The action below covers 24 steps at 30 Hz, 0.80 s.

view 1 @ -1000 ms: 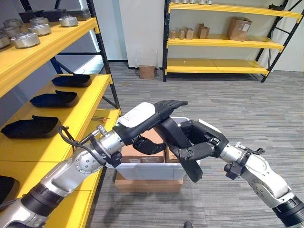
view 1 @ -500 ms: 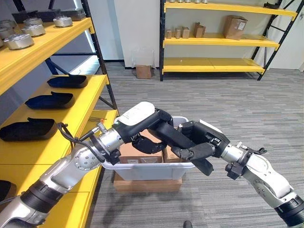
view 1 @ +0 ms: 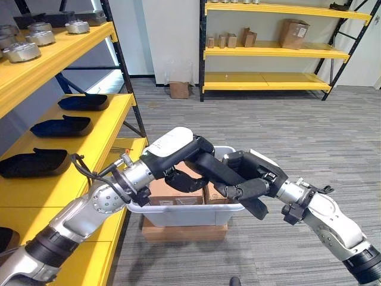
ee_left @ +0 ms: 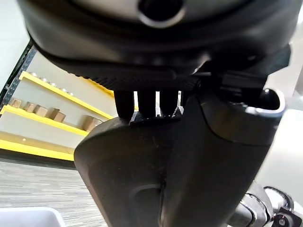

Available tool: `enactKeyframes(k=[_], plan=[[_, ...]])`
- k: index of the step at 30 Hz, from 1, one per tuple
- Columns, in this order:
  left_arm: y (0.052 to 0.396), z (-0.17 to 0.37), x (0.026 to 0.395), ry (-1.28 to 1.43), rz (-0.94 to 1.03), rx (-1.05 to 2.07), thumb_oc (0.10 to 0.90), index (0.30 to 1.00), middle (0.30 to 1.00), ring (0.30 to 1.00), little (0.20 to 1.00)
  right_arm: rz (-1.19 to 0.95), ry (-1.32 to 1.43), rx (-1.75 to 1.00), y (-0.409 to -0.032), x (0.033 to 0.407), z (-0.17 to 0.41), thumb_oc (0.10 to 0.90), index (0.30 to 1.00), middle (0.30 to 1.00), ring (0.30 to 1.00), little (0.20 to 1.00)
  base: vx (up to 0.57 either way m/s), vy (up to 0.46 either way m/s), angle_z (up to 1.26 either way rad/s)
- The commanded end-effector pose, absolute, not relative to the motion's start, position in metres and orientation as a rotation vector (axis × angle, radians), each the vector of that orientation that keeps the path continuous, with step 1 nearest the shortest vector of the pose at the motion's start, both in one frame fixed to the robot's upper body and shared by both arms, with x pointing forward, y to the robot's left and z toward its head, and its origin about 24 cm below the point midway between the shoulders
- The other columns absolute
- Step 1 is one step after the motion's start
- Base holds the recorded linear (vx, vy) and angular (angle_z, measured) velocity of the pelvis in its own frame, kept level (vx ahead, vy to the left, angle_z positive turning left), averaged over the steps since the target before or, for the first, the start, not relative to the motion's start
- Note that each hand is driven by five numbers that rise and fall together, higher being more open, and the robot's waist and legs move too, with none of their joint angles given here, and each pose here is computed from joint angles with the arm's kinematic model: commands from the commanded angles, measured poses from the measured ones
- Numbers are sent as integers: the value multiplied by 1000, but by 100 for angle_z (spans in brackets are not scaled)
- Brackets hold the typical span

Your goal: Move parts from the plastic box to the shelf.

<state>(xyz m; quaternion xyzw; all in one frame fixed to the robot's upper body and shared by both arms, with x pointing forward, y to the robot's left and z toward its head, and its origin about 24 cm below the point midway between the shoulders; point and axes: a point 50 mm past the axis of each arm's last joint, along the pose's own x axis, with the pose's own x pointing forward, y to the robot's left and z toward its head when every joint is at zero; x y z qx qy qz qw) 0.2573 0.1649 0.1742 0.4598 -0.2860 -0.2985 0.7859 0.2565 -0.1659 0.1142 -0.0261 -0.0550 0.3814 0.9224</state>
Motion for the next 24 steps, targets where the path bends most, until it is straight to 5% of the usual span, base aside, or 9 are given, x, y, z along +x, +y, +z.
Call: enactKeyframes(k=[1, 24], plan=[[169, 215, 256, -806, -513, 883, 400, 300, 300, 300, 300, 768, -594, 98, -160, 253, 199, 900, 1000, 1000, 1000, 1000, 0, 0, 0], [228, 177, 239, -574, -277, 941, 400, 300, 300, 300, 300, 349, -503, 233, -232, 209, 153, 900, 1000, 1000, 1000, 1000, -1, -2, -5]])
